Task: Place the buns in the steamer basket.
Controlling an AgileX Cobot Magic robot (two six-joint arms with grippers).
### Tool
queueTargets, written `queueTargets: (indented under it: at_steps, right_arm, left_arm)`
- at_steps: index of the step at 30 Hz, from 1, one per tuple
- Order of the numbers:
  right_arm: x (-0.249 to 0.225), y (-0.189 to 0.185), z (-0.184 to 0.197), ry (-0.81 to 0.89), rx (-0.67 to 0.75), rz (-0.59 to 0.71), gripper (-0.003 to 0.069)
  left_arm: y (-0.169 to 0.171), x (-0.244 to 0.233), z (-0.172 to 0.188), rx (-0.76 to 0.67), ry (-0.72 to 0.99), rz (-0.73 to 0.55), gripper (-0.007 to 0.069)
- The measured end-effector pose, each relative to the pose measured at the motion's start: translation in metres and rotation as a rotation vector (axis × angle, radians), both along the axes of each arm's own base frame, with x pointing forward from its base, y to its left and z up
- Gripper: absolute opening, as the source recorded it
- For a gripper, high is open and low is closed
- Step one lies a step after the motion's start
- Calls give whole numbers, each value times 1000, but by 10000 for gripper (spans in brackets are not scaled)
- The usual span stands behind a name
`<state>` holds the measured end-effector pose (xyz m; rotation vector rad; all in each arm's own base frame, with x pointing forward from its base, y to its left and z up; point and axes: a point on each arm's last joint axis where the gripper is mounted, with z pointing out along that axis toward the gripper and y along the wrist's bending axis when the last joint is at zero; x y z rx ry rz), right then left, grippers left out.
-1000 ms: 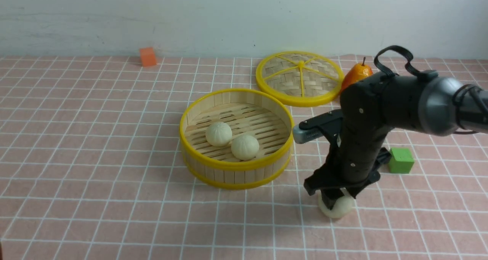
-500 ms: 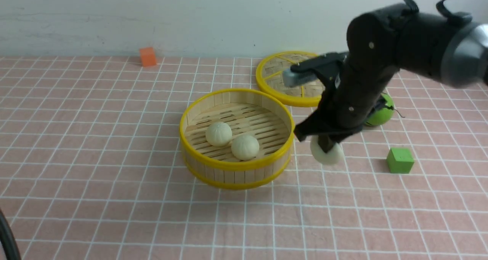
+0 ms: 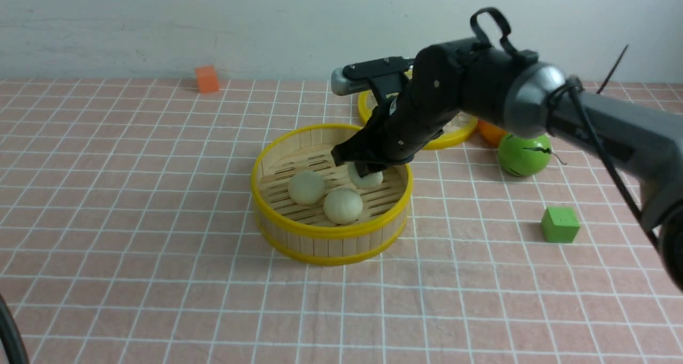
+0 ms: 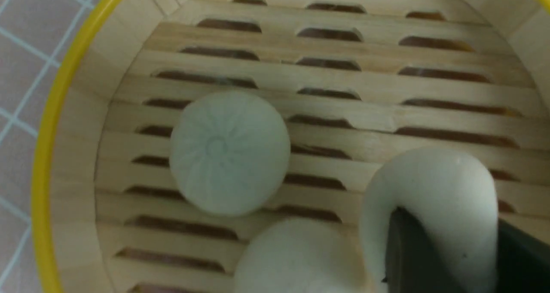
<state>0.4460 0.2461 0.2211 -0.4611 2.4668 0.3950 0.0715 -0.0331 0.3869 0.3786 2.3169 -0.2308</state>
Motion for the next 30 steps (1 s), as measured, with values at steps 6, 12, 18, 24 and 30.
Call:
queueTargets:
  at_steps: [6, 12, 18, 24, 30]
  right_arm:
    - [8, 5, -22, 15, 11, -10, 403]
    - [4, 0, 7, 10, -50, 19, 505]
    - [-12, -15, 75, -67, -119, 33, 488]
    - [-58, -44, 147, -53, -209, 59, 368]
    - [-120, -75, 208, -113, -194, 111, 155]
  left_arm:
    - [-1, -1, -1, -13, 17, -9, -13]
    - [-1, -2, -1, -9, 28, -8, -13]
    - [-1, -2, -1, -10, 28, -8, -13]
    - [-1, -2, -1, -9, 29, -8, -13]
    - [-1, -2, -2, -11, 30, -9, -13]
